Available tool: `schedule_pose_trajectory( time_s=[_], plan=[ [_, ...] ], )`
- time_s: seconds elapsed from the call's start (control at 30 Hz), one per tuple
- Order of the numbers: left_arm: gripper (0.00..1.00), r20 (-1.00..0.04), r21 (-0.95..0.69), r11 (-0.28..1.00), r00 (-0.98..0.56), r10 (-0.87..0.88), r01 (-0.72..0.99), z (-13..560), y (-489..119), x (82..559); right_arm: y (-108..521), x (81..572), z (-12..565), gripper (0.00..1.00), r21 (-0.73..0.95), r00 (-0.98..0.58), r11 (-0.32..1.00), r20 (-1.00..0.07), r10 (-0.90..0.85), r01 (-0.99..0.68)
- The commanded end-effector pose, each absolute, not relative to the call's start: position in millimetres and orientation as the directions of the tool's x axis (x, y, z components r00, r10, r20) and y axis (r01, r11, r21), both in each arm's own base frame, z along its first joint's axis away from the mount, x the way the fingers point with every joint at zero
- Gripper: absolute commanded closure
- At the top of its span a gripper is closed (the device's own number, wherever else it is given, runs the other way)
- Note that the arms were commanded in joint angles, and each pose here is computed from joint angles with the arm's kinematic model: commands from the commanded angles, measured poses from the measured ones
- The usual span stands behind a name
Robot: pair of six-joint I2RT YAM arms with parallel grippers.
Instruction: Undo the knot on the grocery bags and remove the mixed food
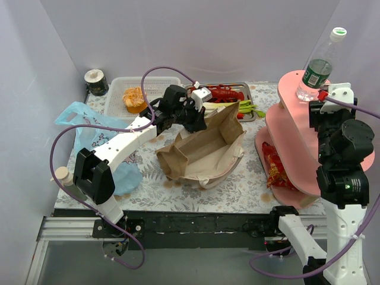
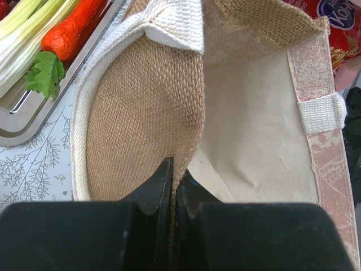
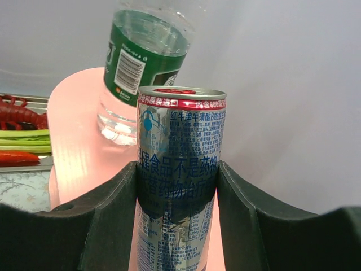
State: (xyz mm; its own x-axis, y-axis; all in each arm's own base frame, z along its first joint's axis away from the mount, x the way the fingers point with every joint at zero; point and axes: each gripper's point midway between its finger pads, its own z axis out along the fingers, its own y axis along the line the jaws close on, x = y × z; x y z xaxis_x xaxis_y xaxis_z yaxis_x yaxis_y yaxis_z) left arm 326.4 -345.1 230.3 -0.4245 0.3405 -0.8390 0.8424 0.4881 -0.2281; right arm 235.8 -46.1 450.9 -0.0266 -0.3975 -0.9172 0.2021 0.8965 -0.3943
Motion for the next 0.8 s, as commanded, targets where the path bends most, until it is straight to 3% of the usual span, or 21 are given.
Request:
schedule_pose_trajectory(
  time_s=[0.0, 0.77],
  plan=[
    [0.98, -0.854, -0.238, 0.446, -0.405, 0.327, 0.862, 247, -346, 310, -64, 244, 501, 0.99, -0.323, 0.075, 0.876, -0.925, -0.372, 0.358],
    [0.96, -0.844, -0.241, 0.443, -0.412, 0.343, 0.863, 246, -348, 310, -82, 230, 458, 0.99, -0.223, 0.082, 0.864, -0.954, -0.289, 0.452]
  ],
)
